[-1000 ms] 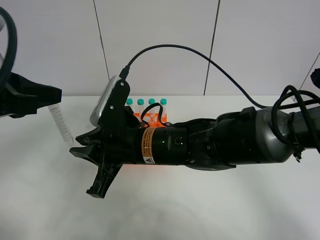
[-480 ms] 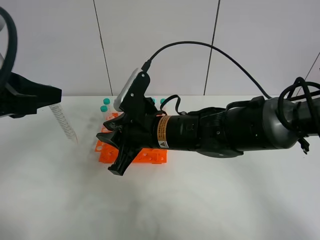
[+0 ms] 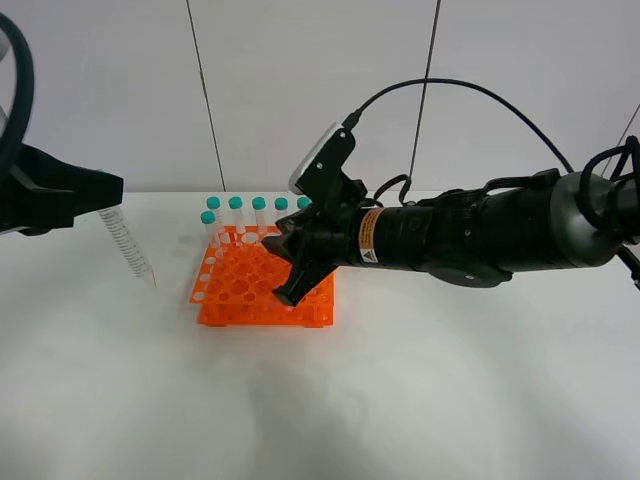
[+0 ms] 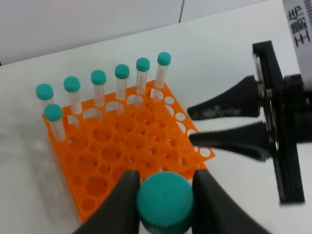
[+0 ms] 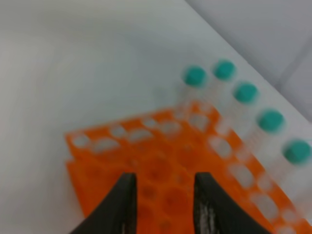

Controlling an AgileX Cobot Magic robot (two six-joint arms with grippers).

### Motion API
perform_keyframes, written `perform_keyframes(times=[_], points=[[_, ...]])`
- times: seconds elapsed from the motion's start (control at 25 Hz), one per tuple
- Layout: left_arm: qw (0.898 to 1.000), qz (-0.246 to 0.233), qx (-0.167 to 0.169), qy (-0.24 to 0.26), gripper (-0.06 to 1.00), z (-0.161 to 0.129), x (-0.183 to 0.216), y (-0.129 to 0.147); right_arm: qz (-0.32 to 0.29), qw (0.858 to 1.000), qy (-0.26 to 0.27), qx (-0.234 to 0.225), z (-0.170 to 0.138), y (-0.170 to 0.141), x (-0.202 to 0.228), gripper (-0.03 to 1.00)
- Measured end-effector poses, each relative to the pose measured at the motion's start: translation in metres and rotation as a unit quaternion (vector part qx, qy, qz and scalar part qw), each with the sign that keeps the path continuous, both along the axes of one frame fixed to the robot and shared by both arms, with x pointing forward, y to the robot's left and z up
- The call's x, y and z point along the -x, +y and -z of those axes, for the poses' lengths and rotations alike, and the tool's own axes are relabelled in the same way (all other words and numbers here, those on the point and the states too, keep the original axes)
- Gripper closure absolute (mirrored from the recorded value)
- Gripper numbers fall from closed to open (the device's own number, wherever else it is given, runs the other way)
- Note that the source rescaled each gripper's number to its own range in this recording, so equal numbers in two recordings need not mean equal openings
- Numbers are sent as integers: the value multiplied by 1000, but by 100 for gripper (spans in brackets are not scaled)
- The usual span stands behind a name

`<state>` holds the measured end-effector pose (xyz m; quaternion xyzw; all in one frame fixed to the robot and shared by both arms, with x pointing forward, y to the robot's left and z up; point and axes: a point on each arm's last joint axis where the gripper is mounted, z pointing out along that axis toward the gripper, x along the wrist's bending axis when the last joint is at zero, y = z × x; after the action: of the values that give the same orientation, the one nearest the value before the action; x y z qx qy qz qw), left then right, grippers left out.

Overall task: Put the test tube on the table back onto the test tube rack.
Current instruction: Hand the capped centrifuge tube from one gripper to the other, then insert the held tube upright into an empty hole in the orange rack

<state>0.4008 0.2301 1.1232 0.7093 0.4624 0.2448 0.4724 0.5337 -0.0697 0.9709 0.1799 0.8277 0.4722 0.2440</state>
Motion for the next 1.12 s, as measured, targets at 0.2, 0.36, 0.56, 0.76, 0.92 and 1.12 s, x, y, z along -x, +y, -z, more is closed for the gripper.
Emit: perform_keyframes(times=[0.2,0.36,0.56,0.76,0.92,1.12], points=[[1000,0,0,0,93,0,0,0,67,997,22,33,6,-28,-17,61],[1000,0,0,0,93,0,0,0,126,991,40,32,7,-54,-32,17],[1000,0,0,0,93,0,0,0,231,971,68,-3,7,-101,-53,0],[1000,0,0,0,93,0,0,0,334,938,85,-48,6,-155,-70,-2],[1000,0,0,0,93,0,0,0,396,910,102,-63,8,-188,-74,-2],[1000,0,0,0,93,0,0,0,437,887,145,-32,15,-206,-70,-2]])
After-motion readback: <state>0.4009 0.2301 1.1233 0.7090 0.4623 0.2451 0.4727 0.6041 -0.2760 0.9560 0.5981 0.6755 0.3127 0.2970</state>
